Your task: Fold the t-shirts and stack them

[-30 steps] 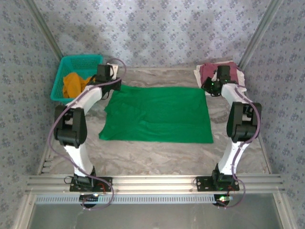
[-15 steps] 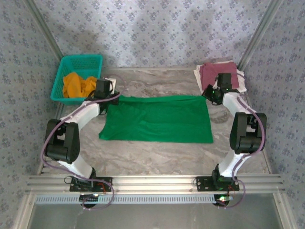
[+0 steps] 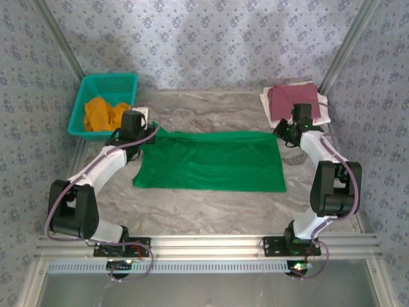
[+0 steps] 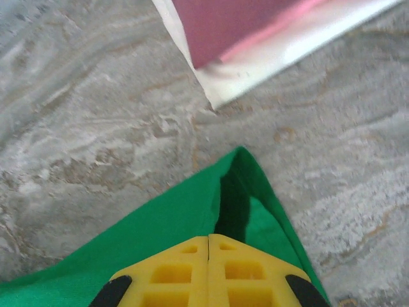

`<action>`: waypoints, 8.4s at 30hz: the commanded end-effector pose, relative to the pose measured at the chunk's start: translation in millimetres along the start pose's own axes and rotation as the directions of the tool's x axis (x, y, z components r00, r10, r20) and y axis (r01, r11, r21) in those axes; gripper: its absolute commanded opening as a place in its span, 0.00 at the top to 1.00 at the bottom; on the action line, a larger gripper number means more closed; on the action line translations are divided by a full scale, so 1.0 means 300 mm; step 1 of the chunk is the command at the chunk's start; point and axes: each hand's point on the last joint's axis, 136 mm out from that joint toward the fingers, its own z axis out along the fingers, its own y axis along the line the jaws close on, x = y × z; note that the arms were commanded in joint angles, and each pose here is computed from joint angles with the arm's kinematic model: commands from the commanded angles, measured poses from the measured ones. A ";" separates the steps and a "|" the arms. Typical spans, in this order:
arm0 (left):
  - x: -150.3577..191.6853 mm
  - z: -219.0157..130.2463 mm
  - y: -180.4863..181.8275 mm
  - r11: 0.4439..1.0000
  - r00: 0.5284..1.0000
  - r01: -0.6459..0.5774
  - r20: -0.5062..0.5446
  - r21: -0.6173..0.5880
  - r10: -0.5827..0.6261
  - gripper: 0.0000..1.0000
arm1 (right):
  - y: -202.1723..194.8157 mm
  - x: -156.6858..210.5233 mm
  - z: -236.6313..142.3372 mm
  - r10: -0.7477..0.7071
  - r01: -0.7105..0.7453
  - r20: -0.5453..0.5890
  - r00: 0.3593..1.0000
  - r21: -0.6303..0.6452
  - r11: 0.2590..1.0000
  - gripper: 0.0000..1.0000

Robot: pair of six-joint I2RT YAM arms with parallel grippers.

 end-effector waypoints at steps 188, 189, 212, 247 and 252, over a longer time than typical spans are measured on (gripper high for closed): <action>0.247 0.328 -0.312 0.991 0.844 -0.095 -0.520 0.097 0.131 0.76 | 0.055 0.264 0.063 -0.014 0.008 -0.301 0.953 -0.023 1.000 0.61; 0.246 0.326 -0.314 0.991 0.846 -0.092 -0.518 0.099 0.130 0.81 | 0.042 0.264 0.061 -0.007 0.005 -0.304 0.953 -0.006 1.000 0.61; 0.197 0.114 -0.305 1.000 0.900 0.007 -0.436 0.018 0.002 1.00 | 0.009 0.267 0.057 0.047 -0.053 -0.301 0.953 -0.013 0.999 0.59; 0.212 0.378 -0.280 0.999 0.872 -0.003 -0.489 -0.050 -0.022 0.88 | 0.039 0.256 0.031 0.032 -0.054 -0.281 0.959 -0.073 0.996 0.57; 0.193 0.353 -0.282 0.999 0.879 0.002 -0.477 -0.052 -0.027 1.00 | 0.038 0.255 0.031 0.033 -0.054 -0.282 0.959 -0.070 0.996 0.56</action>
